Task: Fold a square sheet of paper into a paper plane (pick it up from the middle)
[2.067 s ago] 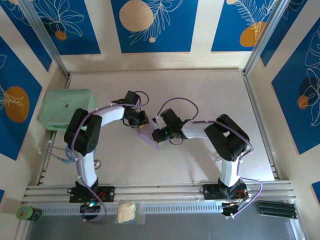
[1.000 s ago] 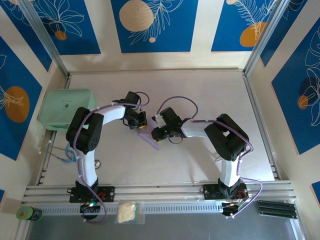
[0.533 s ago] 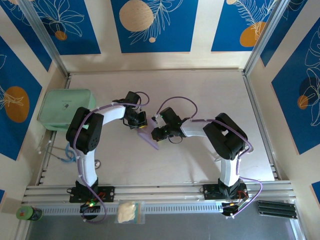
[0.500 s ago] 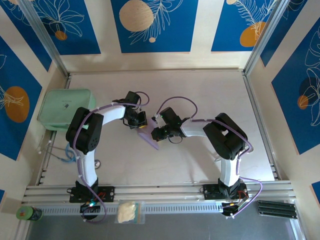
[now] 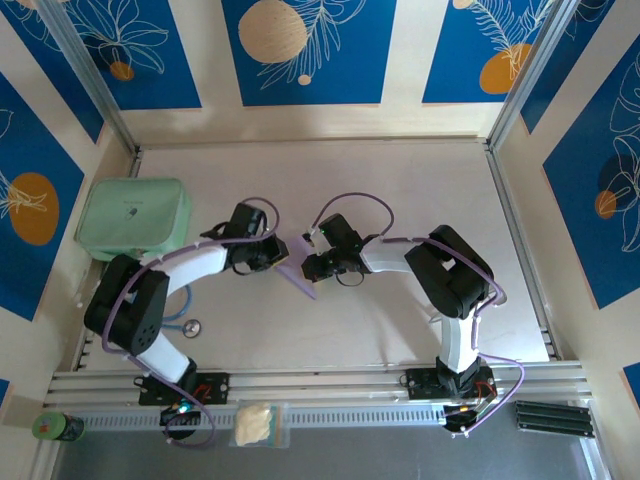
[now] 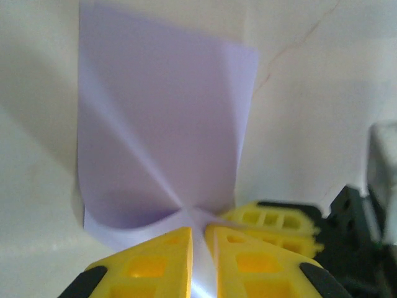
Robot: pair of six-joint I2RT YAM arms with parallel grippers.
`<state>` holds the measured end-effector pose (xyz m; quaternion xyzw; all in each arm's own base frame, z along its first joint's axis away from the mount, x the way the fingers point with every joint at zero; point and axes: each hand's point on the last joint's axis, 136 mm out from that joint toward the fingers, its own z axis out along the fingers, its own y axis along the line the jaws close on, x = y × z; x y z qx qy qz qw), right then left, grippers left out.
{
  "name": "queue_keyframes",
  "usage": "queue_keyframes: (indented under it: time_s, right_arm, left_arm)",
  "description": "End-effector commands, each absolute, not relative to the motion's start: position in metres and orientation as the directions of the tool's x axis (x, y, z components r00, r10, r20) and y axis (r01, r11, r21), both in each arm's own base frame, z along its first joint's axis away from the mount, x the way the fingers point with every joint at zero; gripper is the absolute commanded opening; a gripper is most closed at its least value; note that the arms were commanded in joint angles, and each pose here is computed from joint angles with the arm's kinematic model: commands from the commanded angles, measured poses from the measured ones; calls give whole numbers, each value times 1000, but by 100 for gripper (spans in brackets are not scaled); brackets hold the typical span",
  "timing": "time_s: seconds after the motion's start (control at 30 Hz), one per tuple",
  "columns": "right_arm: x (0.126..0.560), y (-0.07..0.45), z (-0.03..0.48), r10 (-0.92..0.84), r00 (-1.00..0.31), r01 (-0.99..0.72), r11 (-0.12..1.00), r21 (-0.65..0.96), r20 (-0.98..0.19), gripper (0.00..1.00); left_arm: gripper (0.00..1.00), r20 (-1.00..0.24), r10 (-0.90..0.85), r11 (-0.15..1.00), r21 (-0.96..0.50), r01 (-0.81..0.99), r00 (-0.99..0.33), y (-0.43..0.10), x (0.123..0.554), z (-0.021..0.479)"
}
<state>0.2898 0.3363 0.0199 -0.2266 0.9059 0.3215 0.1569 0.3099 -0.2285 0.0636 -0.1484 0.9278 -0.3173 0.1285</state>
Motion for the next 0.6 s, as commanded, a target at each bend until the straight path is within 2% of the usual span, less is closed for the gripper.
queue_keyframes:
  time_s: [0.0,0.23,0.57]
  right_arm:
    - [284,331,5,-321,-874,-477,716,511,-366,0]
    - [284,330,4,-317,-876,-472,720,508,-364,0]
    - [285,329,5,-317,-875,-472,723,505,-365,0]
  left_arm:
    - [18,-136,-435,661,-719,-213,-890,-244,310,74]
    - [15,-92,-438,632,-739,-233,-894,-258,305,58]
    - [12,-73,-460,674,-678,-294,-885,-245,296,38]
